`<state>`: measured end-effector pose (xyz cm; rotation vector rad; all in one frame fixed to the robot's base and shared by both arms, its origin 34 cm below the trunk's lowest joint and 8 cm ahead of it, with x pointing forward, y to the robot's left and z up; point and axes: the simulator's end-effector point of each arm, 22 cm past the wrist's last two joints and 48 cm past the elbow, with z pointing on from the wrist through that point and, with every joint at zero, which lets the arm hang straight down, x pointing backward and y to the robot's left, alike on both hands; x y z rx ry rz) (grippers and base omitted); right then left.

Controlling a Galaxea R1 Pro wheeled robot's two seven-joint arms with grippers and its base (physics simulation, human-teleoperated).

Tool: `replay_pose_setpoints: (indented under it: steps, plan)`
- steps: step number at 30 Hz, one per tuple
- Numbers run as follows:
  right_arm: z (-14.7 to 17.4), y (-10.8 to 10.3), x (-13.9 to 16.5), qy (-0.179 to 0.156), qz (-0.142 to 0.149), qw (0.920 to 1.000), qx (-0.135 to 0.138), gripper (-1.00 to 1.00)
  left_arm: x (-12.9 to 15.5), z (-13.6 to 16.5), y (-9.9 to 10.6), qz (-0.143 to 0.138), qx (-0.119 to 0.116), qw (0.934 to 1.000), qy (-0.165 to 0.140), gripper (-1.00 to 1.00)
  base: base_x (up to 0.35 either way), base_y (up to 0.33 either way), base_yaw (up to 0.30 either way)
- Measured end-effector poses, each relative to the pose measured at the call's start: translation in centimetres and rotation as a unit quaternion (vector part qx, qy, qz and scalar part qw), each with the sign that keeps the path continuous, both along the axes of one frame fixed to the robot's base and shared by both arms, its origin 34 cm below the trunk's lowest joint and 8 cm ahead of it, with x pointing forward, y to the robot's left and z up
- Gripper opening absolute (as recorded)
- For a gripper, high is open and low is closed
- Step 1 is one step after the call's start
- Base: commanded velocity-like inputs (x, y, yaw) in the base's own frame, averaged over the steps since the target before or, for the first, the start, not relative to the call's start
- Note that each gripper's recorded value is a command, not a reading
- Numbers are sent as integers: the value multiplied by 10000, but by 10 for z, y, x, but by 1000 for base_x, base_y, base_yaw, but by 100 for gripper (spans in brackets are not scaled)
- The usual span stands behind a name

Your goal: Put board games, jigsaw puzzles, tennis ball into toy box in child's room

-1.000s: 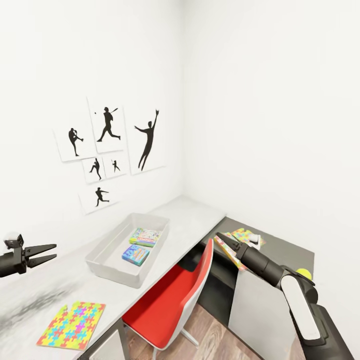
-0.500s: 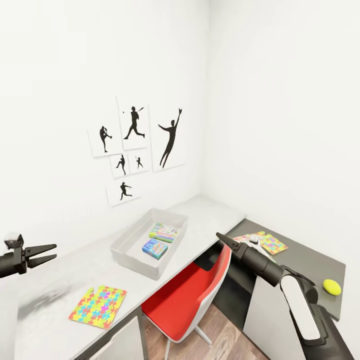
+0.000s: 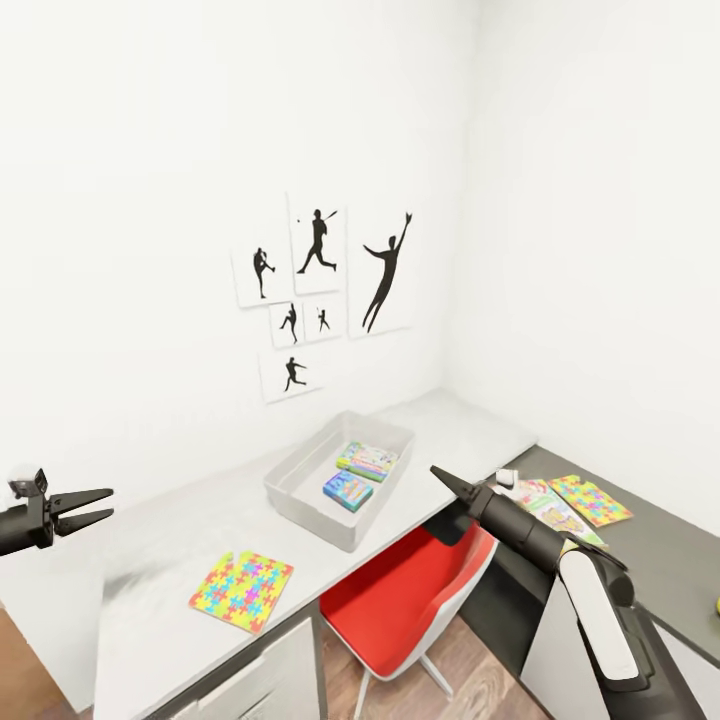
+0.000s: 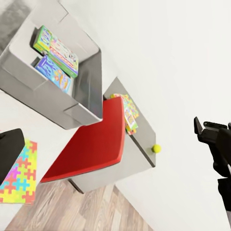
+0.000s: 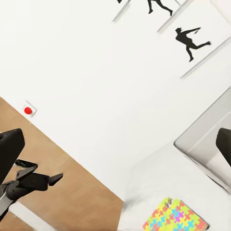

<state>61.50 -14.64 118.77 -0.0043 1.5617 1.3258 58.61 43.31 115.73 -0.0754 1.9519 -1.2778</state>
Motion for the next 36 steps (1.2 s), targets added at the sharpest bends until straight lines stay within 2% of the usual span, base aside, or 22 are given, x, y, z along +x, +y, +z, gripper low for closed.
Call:
replay_pose_setpoints:
  steps: [36]
  plan:
    - [-16,2,5,165,16,9999,-16,100,4,-14,-1,-4,-6,9999,143,100,-53,35,268]
